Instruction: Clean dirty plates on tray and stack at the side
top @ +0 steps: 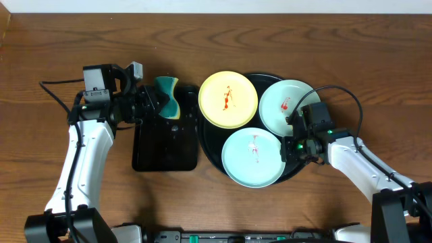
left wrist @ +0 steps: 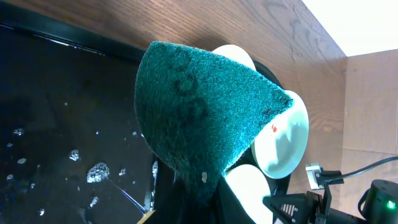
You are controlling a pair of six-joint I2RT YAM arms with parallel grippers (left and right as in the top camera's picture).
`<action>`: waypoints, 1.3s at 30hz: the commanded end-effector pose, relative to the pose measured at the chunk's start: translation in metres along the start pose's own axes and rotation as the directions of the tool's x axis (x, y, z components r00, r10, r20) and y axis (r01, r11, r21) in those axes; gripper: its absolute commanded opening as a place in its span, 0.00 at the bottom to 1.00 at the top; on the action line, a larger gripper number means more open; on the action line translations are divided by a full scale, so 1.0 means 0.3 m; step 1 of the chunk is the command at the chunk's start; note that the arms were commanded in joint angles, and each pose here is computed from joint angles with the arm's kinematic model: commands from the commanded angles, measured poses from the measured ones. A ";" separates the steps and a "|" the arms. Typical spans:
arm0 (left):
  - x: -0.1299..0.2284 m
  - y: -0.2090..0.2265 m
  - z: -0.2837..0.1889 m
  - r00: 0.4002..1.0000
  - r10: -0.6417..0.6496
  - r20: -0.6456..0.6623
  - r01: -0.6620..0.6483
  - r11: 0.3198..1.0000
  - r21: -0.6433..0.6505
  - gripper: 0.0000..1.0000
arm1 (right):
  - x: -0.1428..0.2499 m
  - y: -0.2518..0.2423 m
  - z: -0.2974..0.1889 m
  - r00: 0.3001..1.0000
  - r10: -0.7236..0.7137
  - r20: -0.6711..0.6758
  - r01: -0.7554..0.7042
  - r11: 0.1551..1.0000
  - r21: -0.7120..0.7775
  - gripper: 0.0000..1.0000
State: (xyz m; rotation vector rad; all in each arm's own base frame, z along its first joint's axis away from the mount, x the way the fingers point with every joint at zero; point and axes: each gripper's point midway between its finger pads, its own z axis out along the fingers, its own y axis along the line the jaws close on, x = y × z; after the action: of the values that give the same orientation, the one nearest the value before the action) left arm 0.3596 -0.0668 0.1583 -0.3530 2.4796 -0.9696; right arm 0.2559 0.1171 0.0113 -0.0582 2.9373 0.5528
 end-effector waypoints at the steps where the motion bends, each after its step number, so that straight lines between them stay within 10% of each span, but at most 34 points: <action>1: 0.003 -0.014 -0.008 1.000 0.022 -0.001 -0.022 0.999 0.024 0.07 | 0.015 -0.008 0.012 1.000 0.015 -0.012 -0.015 1.000 0.012 0.01; 11: 0.011 -0.019 0.003 1.000 0.025 -0.008 -0.025 1.000 0.012 0.07 | 0.008 -0.006 0.012 1.000 0.012 -0.004 -0.012 1.000 0.009 0.01; 23: 0.024 0.137 0.039 0.786 -0.604 0.129 0.617 0.764 -0.187 0.07 | 0.010 -0.006 0.012 1.000 0.012 -0.006 -0.012 1.000 0.009 0.01; 35: 0.024 0.139 0.052 0.762 -0.634 0.129 0.647 0.740 -0.184 0.07 | 0.009 -0.006 0.012 1.000 0.012 -0.006 -0.012 1.000 0.009 0.01; 39: -0.027 0.074 0.086 0.839 -0.525 0.143 0.542 0.831 -0.128 0.07 | 0.009 -0.006 0.012 1.000 0.012 -0.005 -0.012 1.000 0.010 0.01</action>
State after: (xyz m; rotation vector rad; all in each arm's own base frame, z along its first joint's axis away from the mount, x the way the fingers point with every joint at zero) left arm 0.3703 -0.0518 0.1244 -1.2748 2.4132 -0.9154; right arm 0.2581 0.1172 0.0117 -0.0592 2.9282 0.5498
